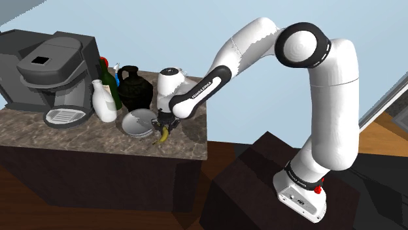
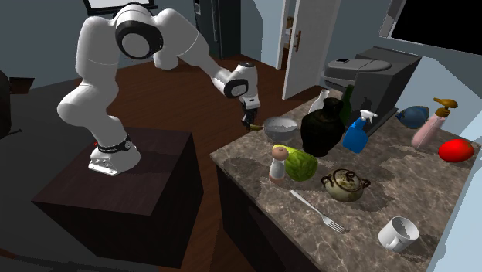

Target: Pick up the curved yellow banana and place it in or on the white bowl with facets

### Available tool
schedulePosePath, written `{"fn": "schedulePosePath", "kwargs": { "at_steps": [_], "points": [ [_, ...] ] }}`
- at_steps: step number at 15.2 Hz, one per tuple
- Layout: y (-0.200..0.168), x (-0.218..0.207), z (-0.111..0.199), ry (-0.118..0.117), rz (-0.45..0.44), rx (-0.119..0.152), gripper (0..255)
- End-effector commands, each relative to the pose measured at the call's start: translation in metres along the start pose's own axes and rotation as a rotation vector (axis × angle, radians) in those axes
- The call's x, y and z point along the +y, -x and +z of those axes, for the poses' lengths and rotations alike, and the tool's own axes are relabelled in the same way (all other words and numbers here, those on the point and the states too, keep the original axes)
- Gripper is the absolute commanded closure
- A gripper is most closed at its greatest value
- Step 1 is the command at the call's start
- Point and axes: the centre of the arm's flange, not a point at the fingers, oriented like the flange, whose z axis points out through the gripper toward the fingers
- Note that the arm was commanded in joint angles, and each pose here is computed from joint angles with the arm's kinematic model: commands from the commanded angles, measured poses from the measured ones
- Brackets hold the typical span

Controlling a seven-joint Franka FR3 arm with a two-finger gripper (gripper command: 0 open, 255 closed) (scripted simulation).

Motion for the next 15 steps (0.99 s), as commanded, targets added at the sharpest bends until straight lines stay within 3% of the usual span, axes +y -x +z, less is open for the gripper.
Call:
{"fn": "schedulePosePath", "kwargs": {
  "at_steps": [1, 15],
  "points": [
    [-0.001, 0.0, -0.012, 0.0, 0.0, 0.0, 255],
    [-0.004, -0.005, -0.086, 0.0, 0.0, 0.0, 255]
  ]
}}
